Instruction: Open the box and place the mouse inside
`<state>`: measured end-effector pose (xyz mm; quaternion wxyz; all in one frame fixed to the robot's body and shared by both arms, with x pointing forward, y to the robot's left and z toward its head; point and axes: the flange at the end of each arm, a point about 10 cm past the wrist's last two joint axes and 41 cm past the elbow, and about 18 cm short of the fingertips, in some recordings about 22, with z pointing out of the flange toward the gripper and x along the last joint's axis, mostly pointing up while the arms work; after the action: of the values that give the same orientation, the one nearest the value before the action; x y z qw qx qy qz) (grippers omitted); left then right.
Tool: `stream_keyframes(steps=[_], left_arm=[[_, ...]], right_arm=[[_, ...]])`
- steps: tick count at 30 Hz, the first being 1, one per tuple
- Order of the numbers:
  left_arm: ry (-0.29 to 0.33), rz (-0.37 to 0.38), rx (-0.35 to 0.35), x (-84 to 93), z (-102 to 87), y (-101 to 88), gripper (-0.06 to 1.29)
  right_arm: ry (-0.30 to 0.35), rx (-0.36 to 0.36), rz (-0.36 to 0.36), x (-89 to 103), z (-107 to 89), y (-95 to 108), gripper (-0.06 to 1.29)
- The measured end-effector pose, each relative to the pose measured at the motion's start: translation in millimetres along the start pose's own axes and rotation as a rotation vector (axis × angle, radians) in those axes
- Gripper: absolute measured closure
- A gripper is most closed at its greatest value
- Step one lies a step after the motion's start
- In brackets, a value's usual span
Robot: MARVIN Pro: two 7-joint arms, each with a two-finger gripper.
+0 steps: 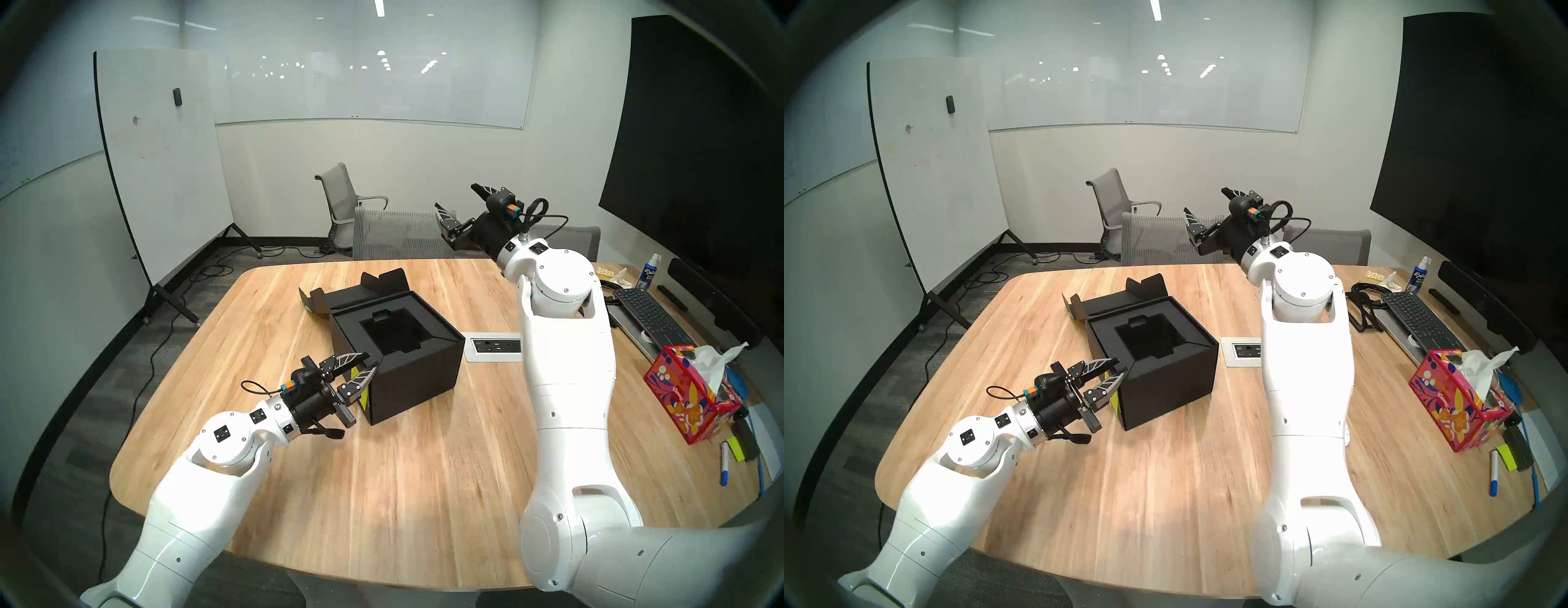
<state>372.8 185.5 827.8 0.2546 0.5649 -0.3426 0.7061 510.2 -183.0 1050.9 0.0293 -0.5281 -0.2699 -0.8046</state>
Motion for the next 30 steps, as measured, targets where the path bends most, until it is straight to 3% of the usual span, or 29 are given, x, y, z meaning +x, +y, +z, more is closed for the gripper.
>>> stream_keyframes(steps=[8, 12, 13, 22, 30], left_arm=[[-0.019, 0.042, 0.002, -0.9, -7.9, -1.1, 0.69], [-0.008, 0.063, 0.025, 5.8, -12.3, -7.7, 0.04], [-0.004, 0.066, 0.030, 7.9, -13.3, -9.5, 0.00], [0.064, 0.100, 0.124, 36.6, -34.8, -32.5, 0.00], [0.079, 0.113, 0.205, 50.4, -72.1, -44.0, 0.00]], right_arm=[[0.017, -0.022, 0.015, -4.7, -39.4, 1.7, 0.00], [0.007, -0.040, 0.023, -7.7, -58.6, 1.5, 0.00], [0.003, -0.043, 0.024, -8.3, -62.3, 1.3, 0.00], [-0.061, -0.076, 0.056, -23.8, -99.9, -0.7, 0.00], [-0.108, -0.109, 0.046, -34.0, -127.3, -3.0, 0.00]])
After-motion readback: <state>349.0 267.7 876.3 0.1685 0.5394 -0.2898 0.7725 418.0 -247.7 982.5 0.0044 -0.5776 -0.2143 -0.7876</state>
